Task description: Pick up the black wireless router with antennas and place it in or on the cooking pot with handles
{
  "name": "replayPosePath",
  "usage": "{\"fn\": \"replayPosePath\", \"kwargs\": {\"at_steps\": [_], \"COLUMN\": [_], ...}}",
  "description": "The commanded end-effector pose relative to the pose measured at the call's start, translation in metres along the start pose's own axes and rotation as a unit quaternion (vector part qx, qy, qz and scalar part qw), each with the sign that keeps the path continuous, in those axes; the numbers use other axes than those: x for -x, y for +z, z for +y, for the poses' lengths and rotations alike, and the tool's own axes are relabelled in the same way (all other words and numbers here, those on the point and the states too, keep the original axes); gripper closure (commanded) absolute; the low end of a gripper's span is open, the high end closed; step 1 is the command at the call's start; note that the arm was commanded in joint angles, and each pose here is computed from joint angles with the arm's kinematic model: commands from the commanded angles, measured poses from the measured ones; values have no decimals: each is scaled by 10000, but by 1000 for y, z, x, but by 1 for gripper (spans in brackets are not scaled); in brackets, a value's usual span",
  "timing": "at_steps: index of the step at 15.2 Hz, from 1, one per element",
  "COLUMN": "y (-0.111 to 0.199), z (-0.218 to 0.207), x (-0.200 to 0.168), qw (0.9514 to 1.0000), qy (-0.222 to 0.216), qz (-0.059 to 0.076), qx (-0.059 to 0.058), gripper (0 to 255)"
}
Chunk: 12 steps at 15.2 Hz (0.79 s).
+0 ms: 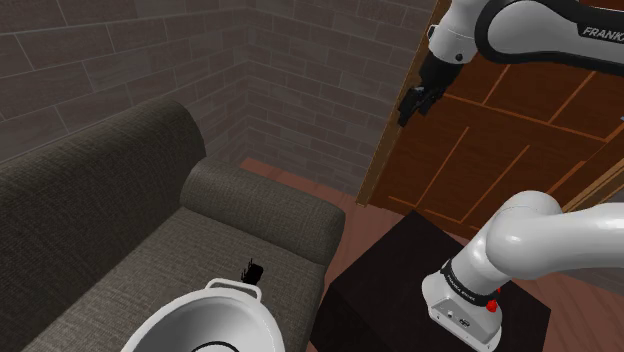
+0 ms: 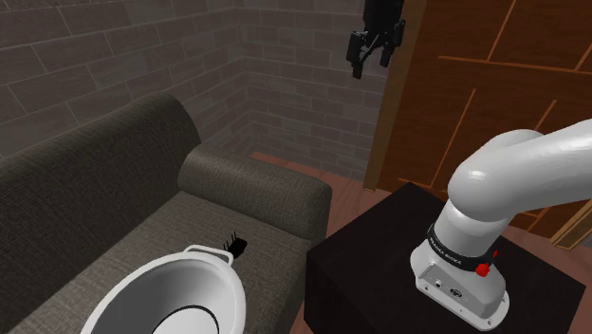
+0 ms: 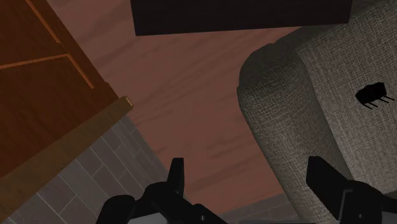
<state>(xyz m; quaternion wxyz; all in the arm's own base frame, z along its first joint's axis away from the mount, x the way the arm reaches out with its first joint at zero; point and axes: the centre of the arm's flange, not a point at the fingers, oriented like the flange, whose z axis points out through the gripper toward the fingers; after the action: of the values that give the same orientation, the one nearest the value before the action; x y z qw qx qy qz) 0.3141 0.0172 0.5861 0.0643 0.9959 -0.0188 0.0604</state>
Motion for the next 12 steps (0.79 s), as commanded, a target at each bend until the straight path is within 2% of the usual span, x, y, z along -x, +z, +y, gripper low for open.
{"fn": "replayPosePath", "kwargs": {"at_steps": [1,12], "y": [0,105], "z": [0,-94], "x": [0,-8], "qw": [10000,9992], "qy": [0,-315], "qz": [0,203], "qx": [0,-155], "gripper": [0,0]}}
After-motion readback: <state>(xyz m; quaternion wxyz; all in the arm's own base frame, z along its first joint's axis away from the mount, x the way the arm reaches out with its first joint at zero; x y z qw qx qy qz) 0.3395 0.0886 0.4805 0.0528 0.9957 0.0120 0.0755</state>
